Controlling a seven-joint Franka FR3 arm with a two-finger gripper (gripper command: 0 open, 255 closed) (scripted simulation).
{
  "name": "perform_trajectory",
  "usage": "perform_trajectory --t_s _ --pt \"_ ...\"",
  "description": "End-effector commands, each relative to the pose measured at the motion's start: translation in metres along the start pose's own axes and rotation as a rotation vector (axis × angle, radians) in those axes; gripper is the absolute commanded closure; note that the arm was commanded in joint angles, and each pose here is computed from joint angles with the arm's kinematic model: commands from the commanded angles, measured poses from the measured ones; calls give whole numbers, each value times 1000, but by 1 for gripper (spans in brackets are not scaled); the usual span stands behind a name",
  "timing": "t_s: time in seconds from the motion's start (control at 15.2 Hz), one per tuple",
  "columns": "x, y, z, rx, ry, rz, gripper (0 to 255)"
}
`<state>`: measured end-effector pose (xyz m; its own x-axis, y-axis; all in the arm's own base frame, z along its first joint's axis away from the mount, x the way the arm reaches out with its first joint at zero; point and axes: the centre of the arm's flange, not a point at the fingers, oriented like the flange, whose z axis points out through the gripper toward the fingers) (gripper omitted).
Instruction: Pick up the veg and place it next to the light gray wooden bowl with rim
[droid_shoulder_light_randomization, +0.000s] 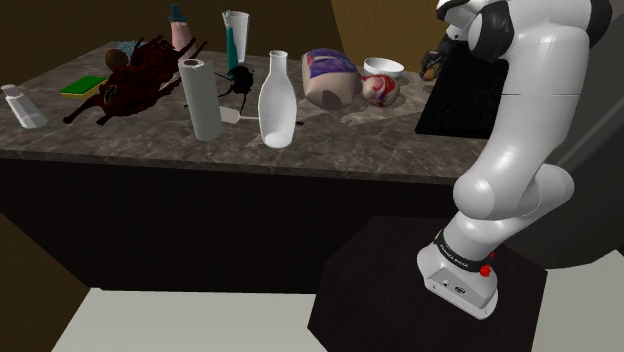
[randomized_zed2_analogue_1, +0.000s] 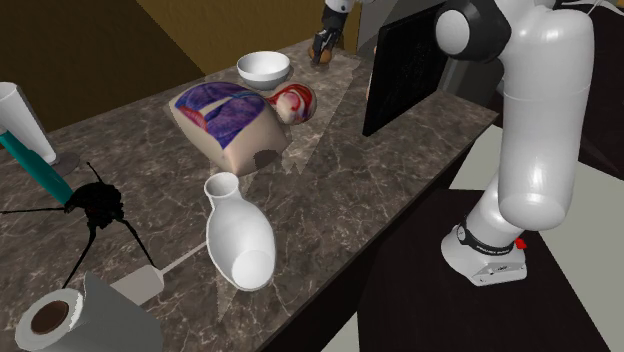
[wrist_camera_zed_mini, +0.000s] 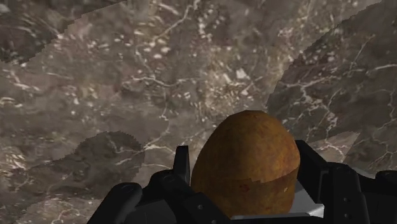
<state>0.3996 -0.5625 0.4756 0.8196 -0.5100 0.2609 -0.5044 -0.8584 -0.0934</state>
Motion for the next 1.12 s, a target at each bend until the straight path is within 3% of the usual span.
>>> perform_trajectory --t_s 0.0,0.73,1.06 --pt "-3 1 11 0 0 0 255" --pt "-18 6 65 0 0 0 255" --pt "-18 6 65 0 0 0 255"
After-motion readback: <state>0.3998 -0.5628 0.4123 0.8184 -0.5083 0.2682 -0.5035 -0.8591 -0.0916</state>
